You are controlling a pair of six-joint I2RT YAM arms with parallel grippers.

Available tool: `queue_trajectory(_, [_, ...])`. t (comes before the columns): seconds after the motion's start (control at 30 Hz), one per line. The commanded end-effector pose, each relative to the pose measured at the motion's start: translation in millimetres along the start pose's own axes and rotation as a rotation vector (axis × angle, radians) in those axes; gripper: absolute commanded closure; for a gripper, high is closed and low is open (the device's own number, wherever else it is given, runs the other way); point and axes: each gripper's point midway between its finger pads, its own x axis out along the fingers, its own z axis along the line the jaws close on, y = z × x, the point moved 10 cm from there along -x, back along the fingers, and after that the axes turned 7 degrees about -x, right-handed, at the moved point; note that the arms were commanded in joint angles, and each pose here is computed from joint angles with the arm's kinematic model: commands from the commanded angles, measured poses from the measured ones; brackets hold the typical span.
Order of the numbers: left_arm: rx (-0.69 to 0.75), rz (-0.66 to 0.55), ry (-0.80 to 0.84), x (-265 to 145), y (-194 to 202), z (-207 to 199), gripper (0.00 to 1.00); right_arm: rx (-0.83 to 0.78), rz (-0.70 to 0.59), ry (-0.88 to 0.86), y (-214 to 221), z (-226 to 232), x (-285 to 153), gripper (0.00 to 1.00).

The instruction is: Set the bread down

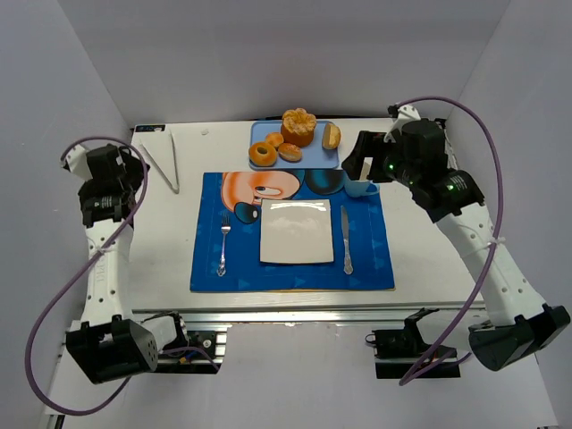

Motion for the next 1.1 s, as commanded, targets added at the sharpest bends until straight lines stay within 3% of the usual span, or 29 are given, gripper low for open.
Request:
queue_trajectory(0.0, [-0.046, 0.027, -0.057, 3.1, 16.7, 16.1, 0.06, -0.050, -0.103, -0.048, -14.6, 1.3, -11.0, 0.11])
queue_trajectory(0.2, [0.160, 0.069, -0.096, 18.2, 7.1, 7.7, 0.07, -0.078, -0.191, -0.044, -36.4, 2.5, -9.2, 0.11])
queue_trajectory(0.37, [0.350, 0.197, -0.176, 83.7, 23.8, 2.2, 0.07, -0.067, -0.211, 0.202, -61.8, -28.3, 22.6, 0.11])
queue_trajectory(0.47, [0.382, 0.213, -0.143, 114.4, 22.8, -15.6, 0.02, -0.068, -0.226, 0.218, -77.4, -40.8, 39.0, 0.11])
queue_trajectory(0.73, [0.432, 0.294, -0.012, 182.1, 34.2, -46.9, 0.02, -0.063, -0.213, 0.263, -79.7, -67.6, 66.7, 0.11])
queue_trajectory(0.77, [0.454, 0.344, -0.029, 196.5, 46.3, -42.2, 0.02, -0.065, -0.219, 0.259, -79.6, -69.1, 67.3, 0.11])
queue_trajectory(1.07, [0.517, 0.401, 0.005, 241.5, 66.2, -45.6, 0.02, -0.071, -0.194, 0.280, -71.9, -83.8, 78.1, 0.11])
